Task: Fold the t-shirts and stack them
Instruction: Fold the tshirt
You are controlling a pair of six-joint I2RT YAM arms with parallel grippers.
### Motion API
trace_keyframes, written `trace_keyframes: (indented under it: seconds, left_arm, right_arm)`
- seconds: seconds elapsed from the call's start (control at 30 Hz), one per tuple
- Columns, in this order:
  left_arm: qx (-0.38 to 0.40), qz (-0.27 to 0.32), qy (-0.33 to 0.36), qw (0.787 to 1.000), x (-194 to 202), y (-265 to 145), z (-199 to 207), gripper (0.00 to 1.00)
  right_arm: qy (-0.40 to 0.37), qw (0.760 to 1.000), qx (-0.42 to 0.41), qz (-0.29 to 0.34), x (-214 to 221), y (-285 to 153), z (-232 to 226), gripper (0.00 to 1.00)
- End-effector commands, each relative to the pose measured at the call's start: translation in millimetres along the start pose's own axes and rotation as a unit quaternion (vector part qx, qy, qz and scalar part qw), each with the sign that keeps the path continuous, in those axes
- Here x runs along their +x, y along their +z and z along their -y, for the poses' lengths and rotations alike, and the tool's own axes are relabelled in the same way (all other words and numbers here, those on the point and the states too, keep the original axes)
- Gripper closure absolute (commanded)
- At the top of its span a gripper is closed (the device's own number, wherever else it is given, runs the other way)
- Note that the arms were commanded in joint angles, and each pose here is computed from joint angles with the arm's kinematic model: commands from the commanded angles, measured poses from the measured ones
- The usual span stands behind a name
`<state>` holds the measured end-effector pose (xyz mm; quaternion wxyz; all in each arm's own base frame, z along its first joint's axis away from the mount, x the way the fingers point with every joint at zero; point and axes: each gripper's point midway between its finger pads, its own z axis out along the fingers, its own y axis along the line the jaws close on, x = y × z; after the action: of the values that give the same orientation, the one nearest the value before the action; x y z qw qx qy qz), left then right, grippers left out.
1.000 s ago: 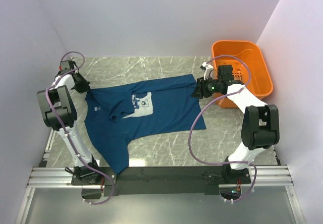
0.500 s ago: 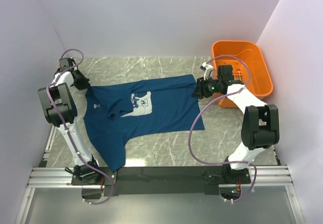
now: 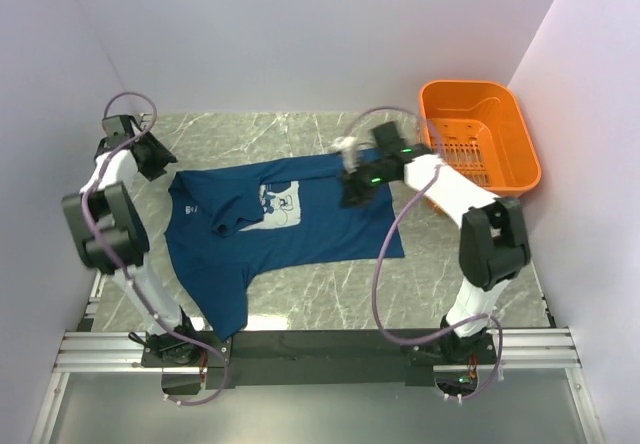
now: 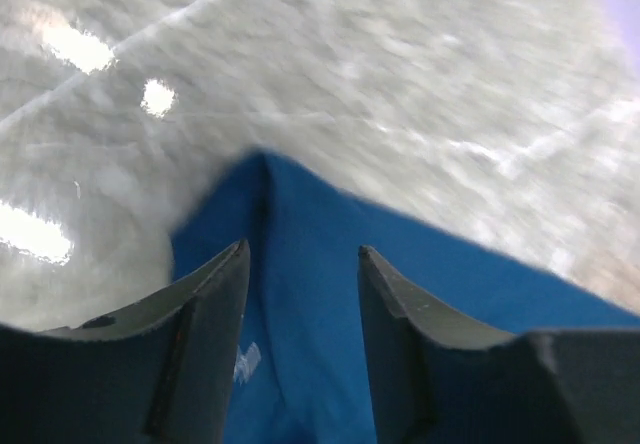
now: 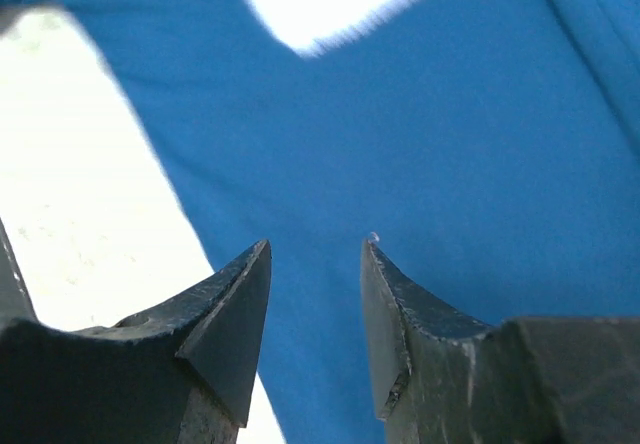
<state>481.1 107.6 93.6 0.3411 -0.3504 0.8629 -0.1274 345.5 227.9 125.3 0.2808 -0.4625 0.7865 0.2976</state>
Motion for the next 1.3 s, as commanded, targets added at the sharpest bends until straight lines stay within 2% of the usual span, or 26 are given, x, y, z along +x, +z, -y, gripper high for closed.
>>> trace_keyframes:
  seconds: [0.0,0.07,0.1,0.13,0.3,0.4,0.67,1.0,1.27]
  left_arm:
    - [0.060,0.084,0.007,0.995,-21,-64,30,0.46]
    - [0.075,0.097,-0.001,0.992,-13,-85,33,0.45]
    - [0.071,0.084,-0.012,0.994,6,-83,23,0.45]
    - [0.071,0.080,-0.017,0.994,13,-87,20,0.44]
    - [0.058,0.057,-0.035,0.996,52,-105,-2,0.44]
    - [0.059,0.060,-0.036,0.996,65,-118,-8,0.43]
    - [0.047,0.082,-0.036,0.995,80,-144,-23,0.41]
    - [0.047,0.085,-0.043,0.994,86,-147,-29,0.41]
    - [0.049,0.079,-0.045,0.995,91,-147,-30,0.41]
  right_arm:
    - [-0.177,0.983,-0.045,-0.030,-37,36,-55,0.52]
    - [-0.234,0.971,-0.035,-0.032,-53,56,-67,0.51]
    - [-0.274,0.961,0.002,-0.019,-75,64,-60,0.52]
    - [-0.301,0.953,-0.001,-0.017,-82,82,-74,0.51]
    - [-0.375,0.926,0.030,0.025,-138,136,-86,0.52]
    - [-0.402,0.914,0.033,0.032,-151,166,-96,0.54]
    - [-0.443,0.895,0.043,0.020,-151,213,-107,0.56]
    - [-0.450,0.892,0.040,-0.006,-129,246,-104,0.56]
    - [-0.443,0.895,0.048,-0.006,-129,259,-99,0.58]
